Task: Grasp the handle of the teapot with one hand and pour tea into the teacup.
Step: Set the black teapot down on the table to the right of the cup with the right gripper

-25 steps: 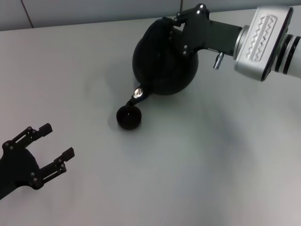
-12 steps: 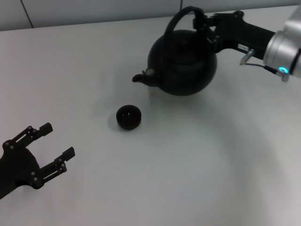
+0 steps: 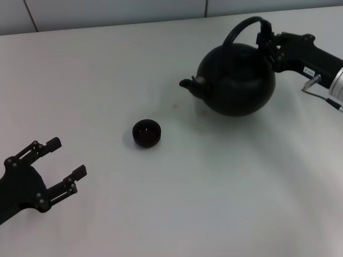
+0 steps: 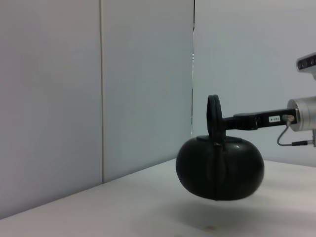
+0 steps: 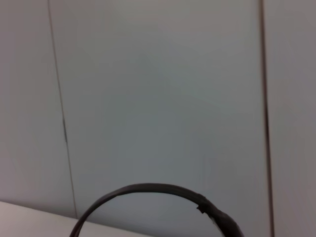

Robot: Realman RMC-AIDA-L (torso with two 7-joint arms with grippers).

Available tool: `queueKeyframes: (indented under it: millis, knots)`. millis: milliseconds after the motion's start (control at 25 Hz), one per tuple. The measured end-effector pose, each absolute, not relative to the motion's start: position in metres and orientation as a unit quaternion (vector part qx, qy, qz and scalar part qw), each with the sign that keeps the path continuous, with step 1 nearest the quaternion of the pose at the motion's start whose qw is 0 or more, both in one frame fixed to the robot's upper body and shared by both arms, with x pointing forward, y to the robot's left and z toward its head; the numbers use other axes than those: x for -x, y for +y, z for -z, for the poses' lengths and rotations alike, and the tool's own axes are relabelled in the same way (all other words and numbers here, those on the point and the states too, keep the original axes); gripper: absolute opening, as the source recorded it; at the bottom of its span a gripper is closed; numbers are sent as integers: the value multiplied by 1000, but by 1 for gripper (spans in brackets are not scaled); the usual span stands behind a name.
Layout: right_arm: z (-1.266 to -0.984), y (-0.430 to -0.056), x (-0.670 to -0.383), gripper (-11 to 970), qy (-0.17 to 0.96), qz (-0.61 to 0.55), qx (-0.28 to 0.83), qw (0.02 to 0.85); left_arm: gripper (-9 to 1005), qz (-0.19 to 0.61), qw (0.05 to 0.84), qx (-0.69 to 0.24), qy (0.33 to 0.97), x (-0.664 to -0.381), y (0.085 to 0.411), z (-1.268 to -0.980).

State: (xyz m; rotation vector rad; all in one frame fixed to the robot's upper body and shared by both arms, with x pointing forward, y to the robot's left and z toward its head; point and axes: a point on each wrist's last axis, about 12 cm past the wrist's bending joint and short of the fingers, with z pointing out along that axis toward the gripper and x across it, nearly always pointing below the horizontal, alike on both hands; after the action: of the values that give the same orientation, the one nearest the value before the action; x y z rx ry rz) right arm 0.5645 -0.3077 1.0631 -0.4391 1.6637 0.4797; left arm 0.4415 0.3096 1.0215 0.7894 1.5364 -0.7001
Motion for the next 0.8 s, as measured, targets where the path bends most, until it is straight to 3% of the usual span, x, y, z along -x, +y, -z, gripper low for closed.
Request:
queueKeyframes:
  millis: [800]
  knots:
    - [-1046,-305,-553,88,729,-191,208,624,793,305,597,-342,659,-444,307,-1023]
